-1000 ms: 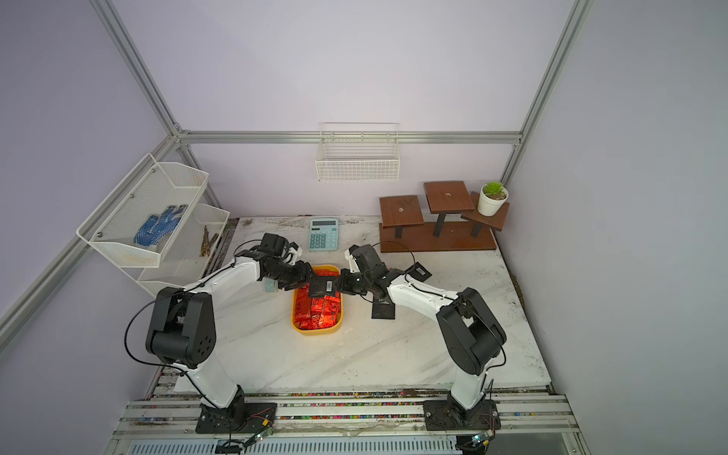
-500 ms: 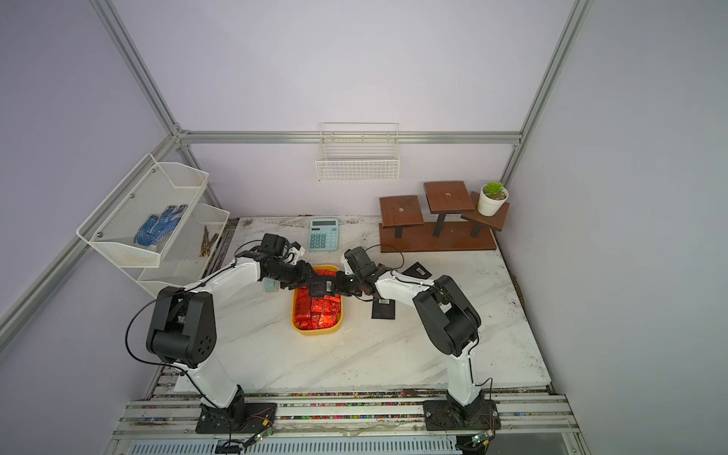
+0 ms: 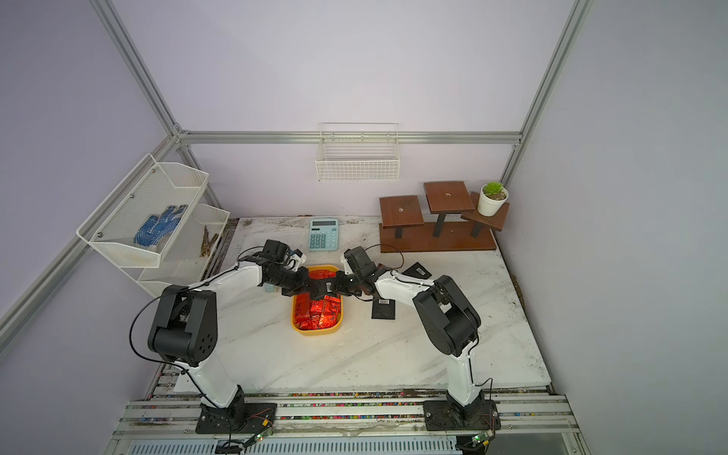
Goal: Take the tea bags out of the storage box
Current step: Pick up the tea bag from the storage box.
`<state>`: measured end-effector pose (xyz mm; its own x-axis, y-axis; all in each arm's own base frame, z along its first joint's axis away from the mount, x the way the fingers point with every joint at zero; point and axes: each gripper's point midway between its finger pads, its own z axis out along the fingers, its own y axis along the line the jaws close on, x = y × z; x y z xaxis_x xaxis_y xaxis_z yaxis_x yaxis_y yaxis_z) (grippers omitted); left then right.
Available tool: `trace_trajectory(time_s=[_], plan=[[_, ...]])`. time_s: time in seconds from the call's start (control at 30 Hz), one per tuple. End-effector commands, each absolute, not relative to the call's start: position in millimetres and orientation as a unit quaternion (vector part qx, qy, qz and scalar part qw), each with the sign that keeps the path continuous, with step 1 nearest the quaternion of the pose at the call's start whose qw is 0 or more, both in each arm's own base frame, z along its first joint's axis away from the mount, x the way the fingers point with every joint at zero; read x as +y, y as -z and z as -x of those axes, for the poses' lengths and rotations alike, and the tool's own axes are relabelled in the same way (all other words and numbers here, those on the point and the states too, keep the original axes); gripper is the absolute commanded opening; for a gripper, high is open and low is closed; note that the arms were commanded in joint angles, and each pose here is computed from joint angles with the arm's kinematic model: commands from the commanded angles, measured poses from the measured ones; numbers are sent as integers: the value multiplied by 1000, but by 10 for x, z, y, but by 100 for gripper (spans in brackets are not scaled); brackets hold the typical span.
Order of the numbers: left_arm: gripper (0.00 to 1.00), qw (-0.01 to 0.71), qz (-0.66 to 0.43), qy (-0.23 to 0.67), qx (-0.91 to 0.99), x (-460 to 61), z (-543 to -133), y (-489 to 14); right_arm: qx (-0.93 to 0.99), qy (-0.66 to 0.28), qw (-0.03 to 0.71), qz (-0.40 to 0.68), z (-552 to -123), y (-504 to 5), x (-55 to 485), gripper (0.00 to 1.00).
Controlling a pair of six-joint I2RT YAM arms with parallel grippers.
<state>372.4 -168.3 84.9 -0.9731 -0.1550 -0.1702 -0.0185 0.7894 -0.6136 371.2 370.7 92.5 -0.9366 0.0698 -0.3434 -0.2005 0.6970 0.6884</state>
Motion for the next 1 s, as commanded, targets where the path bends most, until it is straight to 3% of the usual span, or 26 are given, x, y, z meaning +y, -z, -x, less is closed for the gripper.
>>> trace_trajectory(time_s=[0.0,0.2,0.47,0.67,0.97], plan=[[5,139,45,308,940,-1600,-3779,-1107,892,-395,211,56,-3721,-1322,3689,3],[4,166,42,276,946,-1480,-3759,-1423,880,-383,270,75,-3666,-1928,3447,24],[6,180,30,282,942,-1485,-3703,-1680,855,-384,345,53,-3495,-2559,2757,42],[5,166,26,314,935,-1587,-3673,-1681,854,-369,365,40,-3321,-2648,2336,45],[8,102,23,404,909,-1874,-3519,-1529,861,-373,344,34,-3185,-2393,2279,45]])
